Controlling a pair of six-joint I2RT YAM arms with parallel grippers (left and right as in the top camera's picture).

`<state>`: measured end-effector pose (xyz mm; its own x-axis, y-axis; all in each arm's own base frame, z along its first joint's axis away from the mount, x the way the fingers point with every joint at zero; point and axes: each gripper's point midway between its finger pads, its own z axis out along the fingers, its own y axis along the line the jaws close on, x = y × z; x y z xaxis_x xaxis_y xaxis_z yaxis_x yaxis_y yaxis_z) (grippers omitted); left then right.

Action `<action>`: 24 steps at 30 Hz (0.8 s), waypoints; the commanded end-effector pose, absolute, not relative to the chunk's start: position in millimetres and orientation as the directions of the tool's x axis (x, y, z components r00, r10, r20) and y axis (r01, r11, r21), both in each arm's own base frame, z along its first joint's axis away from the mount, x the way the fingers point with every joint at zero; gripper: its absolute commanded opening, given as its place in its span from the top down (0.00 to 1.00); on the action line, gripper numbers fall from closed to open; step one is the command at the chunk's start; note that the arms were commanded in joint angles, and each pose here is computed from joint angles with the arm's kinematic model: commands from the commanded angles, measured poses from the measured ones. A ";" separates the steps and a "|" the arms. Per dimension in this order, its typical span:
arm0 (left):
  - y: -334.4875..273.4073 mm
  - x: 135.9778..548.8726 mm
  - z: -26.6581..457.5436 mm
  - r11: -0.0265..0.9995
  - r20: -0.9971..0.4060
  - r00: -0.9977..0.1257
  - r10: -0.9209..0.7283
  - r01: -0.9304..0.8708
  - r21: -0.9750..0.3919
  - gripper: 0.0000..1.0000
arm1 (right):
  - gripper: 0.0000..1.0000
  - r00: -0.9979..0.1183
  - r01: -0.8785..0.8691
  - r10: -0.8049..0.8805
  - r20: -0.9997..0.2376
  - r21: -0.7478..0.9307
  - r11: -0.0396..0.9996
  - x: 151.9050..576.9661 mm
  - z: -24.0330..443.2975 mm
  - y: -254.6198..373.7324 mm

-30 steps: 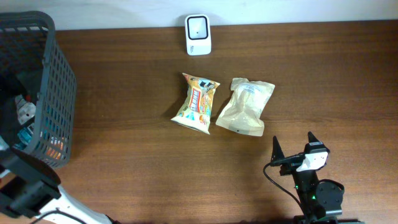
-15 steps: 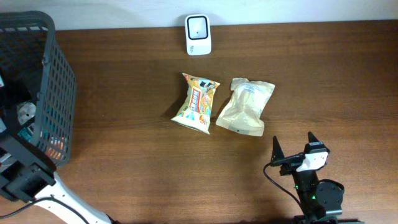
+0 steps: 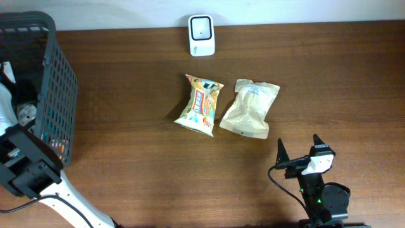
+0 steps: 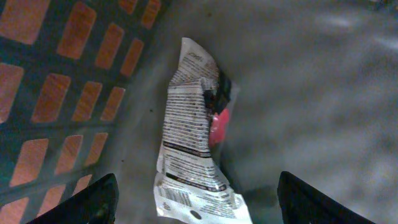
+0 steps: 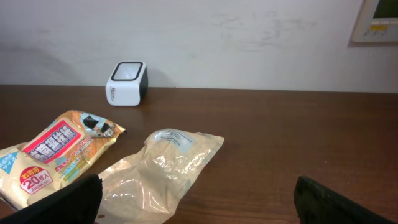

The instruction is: Scan the item barcode

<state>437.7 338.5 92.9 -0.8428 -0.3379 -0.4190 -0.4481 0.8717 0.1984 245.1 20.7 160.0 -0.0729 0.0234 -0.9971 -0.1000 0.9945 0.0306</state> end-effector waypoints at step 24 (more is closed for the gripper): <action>350.2 453.0 10.9 0.868 -0.390 -0.843 -0.371 -0.464 0.178 0.45 | 0.02 -0.075 -0.083 0.027 -0.997 0.034 0.996 245.4 157.1 17.5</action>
<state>458.3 352.7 38.0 -0.8280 -0.3532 -0.4355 -0.4676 0.8636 0.1886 245.1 20.7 160.0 -0.0729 0.0230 -0.9971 -0.1000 0.9945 0.0303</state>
